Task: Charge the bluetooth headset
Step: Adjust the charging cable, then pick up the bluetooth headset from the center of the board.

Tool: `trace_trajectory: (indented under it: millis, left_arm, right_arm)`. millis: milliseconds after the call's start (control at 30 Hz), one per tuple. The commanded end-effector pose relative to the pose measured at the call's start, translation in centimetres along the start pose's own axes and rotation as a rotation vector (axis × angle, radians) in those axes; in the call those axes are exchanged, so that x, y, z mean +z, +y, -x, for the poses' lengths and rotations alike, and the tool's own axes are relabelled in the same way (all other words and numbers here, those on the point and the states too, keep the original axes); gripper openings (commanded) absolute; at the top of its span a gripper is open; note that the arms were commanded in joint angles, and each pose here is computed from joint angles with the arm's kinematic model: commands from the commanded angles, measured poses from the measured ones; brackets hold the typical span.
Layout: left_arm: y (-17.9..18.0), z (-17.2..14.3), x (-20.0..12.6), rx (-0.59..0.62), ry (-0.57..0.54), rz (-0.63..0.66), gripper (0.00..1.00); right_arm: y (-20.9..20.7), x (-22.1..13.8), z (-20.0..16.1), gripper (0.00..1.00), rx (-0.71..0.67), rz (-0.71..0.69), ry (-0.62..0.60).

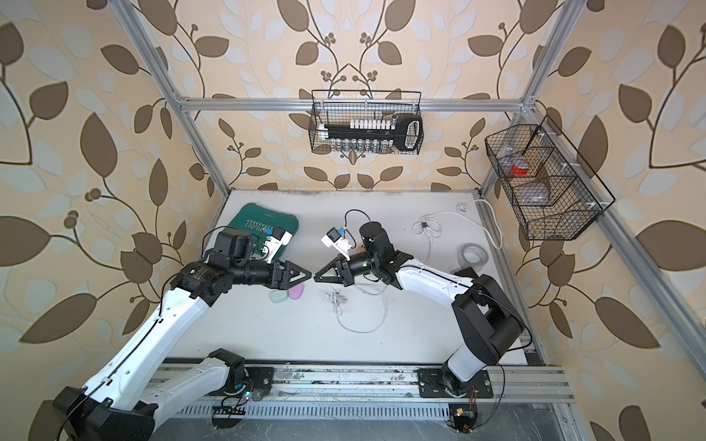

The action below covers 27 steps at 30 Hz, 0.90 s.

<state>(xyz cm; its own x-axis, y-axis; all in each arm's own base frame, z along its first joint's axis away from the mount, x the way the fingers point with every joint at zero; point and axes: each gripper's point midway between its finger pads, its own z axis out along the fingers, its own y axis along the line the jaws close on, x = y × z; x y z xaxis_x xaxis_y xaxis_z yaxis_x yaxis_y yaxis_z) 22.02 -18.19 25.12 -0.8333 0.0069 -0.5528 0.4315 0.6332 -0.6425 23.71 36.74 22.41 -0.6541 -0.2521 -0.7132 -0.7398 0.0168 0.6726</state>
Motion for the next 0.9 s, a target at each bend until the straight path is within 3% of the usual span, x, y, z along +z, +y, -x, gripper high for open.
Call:
trace_trajectory:
  millis: [0, 267, 467, 733, 867]
  left_arm:
    - [3.1, 0.8, -1.6, -0.059, -0.099, 0.196, 0.81]
    - [9.7, -3.0, -1.5, -0.399, -0.052, 0.482, 0.85]
    - [12.3, -3.8, -1.7, -0.608, -0.123, 0.589, 0.92]
    - [14.6, -4.9, 1.9, -0.949, -0.105, 0.591, 0.91]
    - [15.3, -4.6, 3.0, -1.048, -0.101, 0.601, 0.91]
  right_arm:
    - [-1.3, -0.6, 0.5, 0.00, -0.027, -0.096, -0.028]
    - [-2.4, -1.3, 0.4, 0.00, -0.024, -0.191, -0.063]
    - [-2.8, -1.7, -0.1, 0.00, -0.021, -0.218, -0.070]
    - [-2.8, -1.9, -0.4, 0.00, -0.021, -0.226, -0.088]
    - [-2.8, -1.9, -0.5, 0.00, -0.018, -0.222, -0.095]
